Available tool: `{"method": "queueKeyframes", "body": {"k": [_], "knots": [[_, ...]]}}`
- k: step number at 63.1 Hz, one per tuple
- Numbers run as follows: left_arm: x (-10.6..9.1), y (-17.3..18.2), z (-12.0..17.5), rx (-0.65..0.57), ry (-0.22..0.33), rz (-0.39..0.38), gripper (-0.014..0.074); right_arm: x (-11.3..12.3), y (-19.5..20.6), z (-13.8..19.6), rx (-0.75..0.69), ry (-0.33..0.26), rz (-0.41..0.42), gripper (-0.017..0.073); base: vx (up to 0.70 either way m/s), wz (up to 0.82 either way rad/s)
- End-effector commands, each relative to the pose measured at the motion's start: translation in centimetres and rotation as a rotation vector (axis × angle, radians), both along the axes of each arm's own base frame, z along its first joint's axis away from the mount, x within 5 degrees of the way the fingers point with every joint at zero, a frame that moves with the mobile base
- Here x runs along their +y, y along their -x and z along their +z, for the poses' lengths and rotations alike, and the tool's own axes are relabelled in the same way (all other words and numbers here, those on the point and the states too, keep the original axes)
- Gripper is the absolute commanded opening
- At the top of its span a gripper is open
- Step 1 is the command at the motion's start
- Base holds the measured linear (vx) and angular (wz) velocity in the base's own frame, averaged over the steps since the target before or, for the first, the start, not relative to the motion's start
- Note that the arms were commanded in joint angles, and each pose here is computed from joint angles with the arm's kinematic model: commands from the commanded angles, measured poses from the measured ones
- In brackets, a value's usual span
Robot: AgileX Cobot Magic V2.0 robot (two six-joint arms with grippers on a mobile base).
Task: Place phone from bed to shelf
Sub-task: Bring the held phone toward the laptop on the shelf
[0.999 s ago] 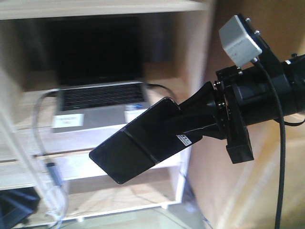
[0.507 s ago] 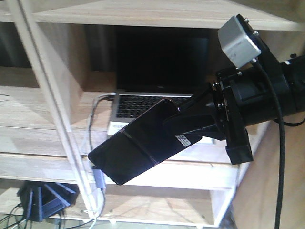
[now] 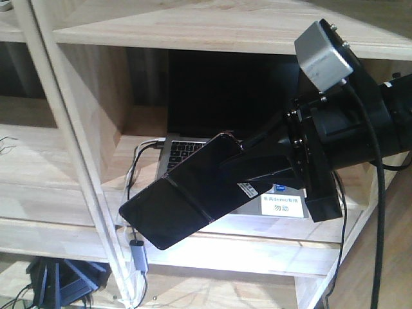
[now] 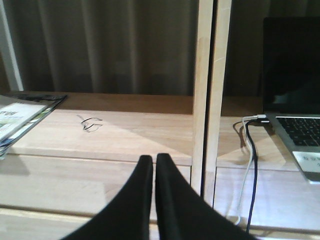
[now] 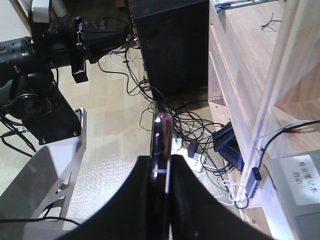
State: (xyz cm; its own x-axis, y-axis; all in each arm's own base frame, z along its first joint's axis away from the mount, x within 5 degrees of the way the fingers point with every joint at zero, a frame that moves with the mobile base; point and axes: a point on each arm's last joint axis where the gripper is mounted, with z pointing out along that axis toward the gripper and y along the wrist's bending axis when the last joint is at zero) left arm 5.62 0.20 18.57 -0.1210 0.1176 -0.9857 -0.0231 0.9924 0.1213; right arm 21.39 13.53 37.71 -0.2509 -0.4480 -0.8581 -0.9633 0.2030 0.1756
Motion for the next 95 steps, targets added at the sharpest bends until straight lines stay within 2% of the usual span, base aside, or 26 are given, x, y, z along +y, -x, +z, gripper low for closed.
{"method": "queueKeyframes", "body": {"k": [1, 95], "knots": [[-0.02, 0.13, 1.45, -0.108, 0.011, -0.002, 0.0001, 0.17, 1.21, 2.01, -0.006, -0.098, 0.043, -0.0003, 0.09, -0.06], [-0.02, 0.13, 1.45, -0.108, 0.011, -0.002, 0.0001, 0.17, 1.21, 2.01, -0.006, -0.098, 0.043, -0.0003, 0.06, -0.07]]}}
